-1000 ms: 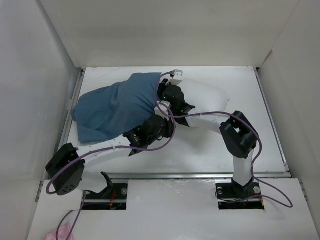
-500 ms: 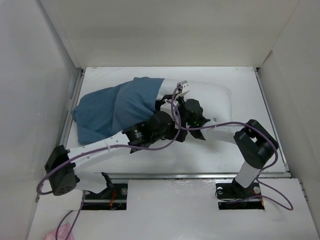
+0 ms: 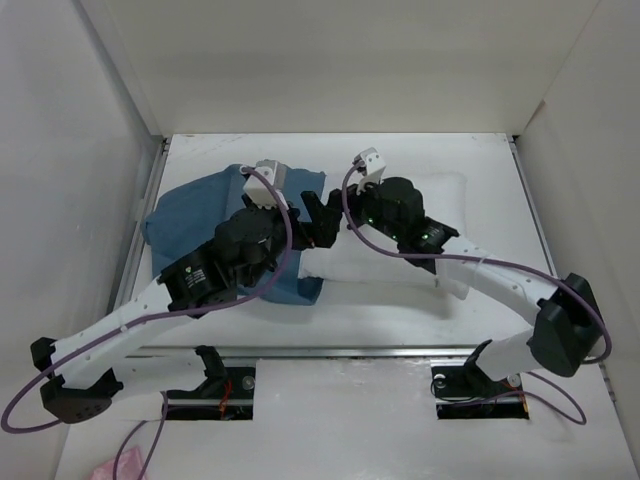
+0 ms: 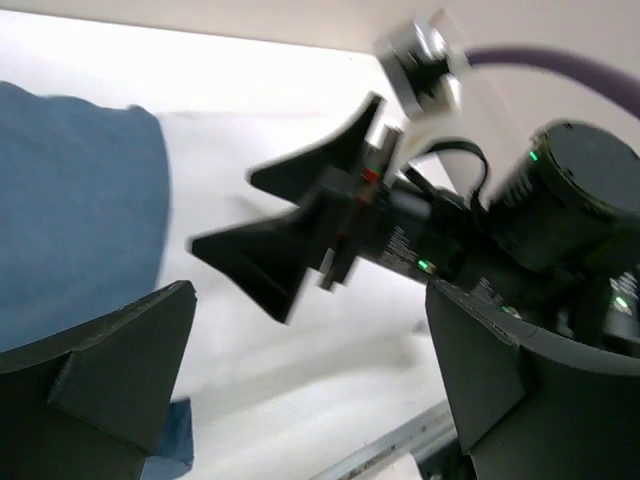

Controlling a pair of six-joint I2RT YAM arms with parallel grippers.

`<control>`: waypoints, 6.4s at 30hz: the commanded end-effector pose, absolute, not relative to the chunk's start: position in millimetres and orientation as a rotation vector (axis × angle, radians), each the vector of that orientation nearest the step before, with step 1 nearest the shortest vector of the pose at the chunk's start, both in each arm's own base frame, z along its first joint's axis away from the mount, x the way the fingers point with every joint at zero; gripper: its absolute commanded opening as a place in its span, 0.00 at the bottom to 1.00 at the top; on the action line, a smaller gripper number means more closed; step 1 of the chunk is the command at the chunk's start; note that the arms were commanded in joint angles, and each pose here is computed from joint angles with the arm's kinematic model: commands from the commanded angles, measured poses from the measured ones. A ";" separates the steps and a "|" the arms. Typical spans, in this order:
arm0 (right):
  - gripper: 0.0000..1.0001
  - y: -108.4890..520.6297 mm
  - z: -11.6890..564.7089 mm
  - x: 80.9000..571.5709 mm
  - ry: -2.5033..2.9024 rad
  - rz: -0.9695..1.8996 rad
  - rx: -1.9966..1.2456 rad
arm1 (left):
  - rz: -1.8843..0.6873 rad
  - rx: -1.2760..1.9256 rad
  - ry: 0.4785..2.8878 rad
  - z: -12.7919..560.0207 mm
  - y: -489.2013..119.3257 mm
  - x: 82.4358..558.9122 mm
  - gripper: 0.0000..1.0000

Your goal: Put the pillow into the pillowcase

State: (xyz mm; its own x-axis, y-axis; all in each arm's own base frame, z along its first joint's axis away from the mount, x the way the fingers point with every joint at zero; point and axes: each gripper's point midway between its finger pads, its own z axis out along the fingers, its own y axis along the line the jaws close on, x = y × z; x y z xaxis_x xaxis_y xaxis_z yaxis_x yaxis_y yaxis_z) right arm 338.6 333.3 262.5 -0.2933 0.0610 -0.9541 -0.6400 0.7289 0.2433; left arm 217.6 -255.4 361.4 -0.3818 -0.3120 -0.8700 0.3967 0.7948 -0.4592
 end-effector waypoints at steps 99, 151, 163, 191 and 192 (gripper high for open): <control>0.87 252.7 198.3 386.9 1.824 0.617 0.319 | -0.705 0.181 2.142 263.2 -341.9 352.2 0.60; 1.00 170.7 255.4 297.7 1.998 0.213 -0.277 | -0.320 -0.175 2.067 209.1 -216.6 519.6 0.63; 1.00 169.6 179.1 307.0 2.174 -0.121 -0.486 | -0.405 -0.110 2.035 234.4 -188.3 440.7 1.00; 0.00 262.1 205.4 376.8 2.079 0.256 -0.415 | -0.601 0.134 2.142 112.8 -322.7 357.8 1.00; 0.00 263.8 198.9 375.2 2.098 0.262 -0.430 | -0.619 0.139 2.132 113.1 -324.8 357.3 1.00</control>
